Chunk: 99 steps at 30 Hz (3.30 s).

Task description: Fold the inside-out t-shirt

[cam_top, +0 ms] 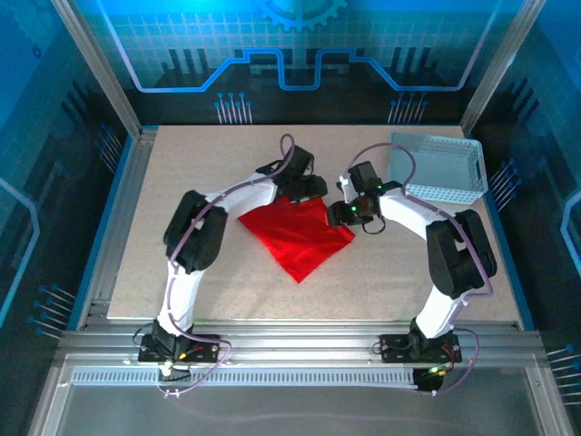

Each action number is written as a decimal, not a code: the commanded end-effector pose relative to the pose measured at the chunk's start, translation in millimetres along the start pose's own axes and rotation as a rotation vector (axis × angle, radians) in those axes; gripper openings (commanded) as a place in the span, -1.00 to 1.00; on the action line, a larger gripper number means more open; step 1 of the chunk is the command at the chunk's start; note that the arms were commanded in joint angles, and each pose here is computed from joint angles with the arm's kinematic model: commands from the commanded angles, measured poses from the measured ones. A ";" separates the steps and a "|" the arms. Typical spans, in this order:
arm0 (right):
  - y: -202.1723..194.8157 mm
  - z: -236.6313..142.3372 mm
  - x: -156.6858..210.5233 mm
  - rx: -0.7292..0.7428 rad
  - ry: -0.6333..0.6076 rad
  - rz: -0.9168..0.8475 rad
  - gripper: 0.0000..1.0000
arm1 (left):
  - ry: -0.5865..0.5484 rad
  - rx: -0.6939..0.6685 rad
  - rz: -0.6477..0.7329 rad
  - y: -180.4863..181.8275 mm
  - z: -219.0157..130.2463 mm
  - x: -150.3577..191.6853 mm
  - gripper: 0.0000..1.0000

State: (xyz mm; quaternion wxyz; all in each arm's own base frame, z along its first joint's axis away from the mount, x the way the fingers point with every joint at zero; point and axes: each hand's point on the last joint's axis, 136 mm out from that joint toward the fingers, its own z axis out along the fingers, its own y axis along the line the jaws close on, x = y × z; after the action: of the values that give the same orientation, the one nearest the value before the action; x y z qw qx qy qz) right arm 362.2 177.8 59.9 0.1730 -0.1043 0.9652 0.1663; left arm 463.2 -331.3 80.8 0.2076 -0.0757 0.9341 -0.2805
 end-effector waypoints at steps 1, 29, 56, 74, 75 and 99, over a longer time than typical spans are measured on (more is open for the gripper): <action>-6.2 9.4 -1.1 -0.003 -0.014 0.037 0.14 | 0.030 0.055 -0.001 -15.8 14.4 -8.8 -0.08; 26.2 -17.1 114.3 0.042 0.089 0.161 -0.50 | 0.070 0.090 0.066 -9.5 14.6 -28.5 0.11; 24.6 50.7 -124.7 0.085 -0.004 -0.029 0.43 | -0.139 -0.171 -0.390 189.8 -116.0 6.3 0.27; 50.2 128.1 -96.1 0.128 0.168 -0.064 0.30 | -0.029 -0.150 -0.413 197.5 -38.7 -1.9 -0.18; 52.2 130.5 -91.7 0.130 0.179 -0.058 0.26 | -0.027 -0.147 -0.409 196.4 -36.2 -1.6 -0.20; 78.3 46.8 -110.6 -0.116 -0.040 0.084 -0.97 | -0.162 0.133 -0.238 118.6 -88.0 -9.2 -1.00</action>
State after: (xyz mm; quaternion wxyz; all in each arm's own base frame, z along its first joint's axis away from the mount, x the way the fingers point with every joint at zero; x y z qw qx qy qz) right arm 443.7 276.6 41.7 0.1359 -0.0815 0.9722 0.1724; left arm 428.3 -163.5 31.2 0.1987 -0.2472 0.8948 -0.3141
